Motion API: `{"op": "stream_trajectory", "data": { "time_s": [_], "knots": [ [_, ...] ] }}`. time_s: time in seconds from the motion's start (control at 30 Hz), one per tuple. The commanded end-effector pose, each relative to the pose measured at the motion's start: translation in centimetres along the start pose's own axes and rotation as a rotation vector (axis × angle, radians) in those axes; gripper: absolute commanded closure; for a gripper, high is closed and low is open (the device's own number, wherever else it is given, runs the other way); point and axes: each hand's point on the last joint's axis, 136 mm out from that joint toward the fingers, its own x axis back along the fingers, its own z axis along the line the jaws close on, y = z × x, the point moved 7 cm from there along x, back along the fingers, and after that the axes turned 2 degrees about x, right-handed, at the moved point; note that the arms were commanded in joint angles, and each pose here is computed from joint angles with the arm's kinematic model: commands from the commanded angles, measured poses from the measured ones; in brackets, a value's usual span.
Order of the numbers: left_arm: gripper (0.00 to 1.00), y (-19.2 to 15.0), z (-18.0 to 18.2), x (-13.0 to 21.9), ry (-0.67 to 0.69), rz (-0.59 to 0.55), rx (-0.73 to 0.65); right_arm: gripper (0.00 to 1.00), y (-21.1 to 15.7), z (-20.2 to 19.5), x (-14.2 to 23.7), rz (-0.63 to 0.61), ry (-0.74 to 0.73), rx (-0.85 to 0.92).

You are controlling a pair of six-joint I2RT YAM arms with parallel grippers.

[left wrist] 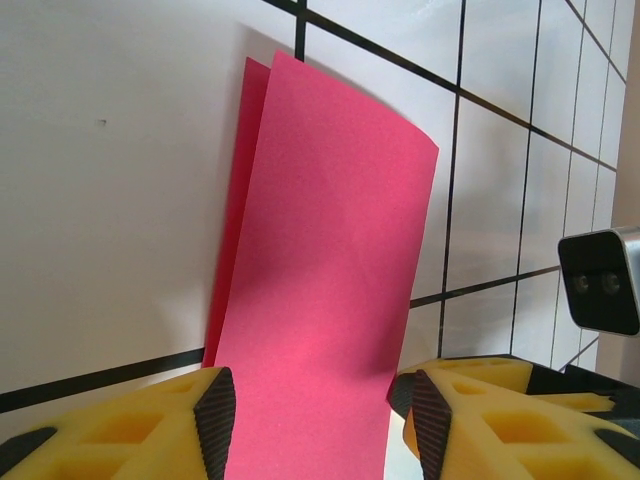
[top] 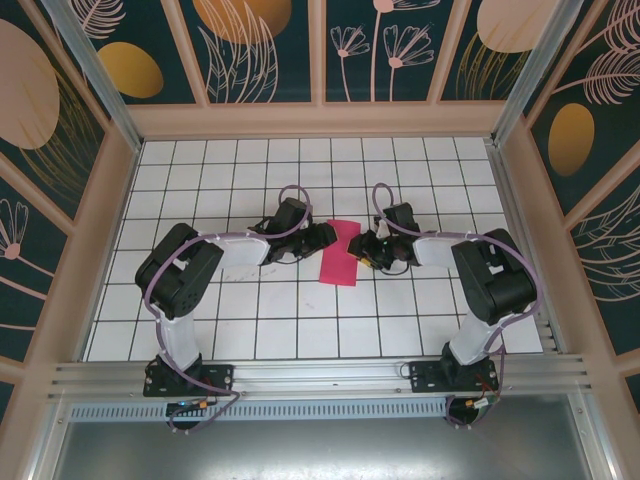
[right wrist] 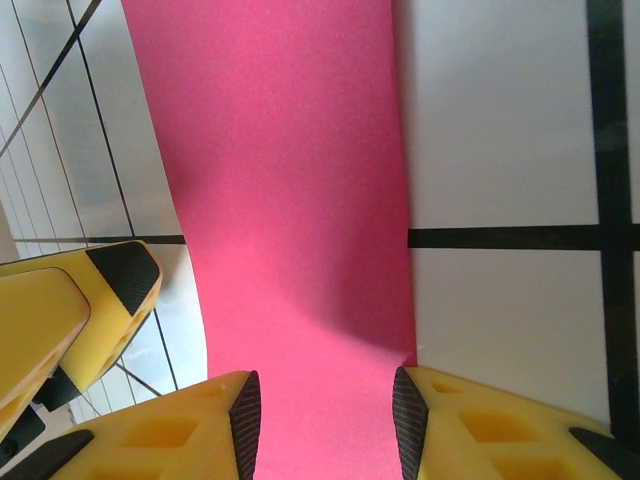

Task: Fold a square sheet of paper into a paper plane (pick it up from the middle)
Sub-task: Fold the square sheet of paper in half at the center of the table.

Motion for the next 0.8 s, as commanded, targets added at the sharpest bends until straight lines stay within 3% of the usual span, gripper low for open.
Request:
{"op": "stream_trajectory", "data": {
  "time_s": [0.0,0.43,0.77],
  "knots": [
    [0.47,0.3,0.4,-0.1,0.019,0.012,0.011,0.58,-1.6,-2.1,-0.6,0.041,-0.065,-0.032],
    [0.49,-3.3,1.6,3.4,-0.099,0.09,0.103,0.58,-1.6,-2.2,-0.6,0.038,-0.069,-0.037],
    [0.52,-4.6,2.4,3.4,-0.071,0.139,0.115,0.58,-1.5,-2.3,-0.7,0.039,-0.075,-0.039]
  ]
}}
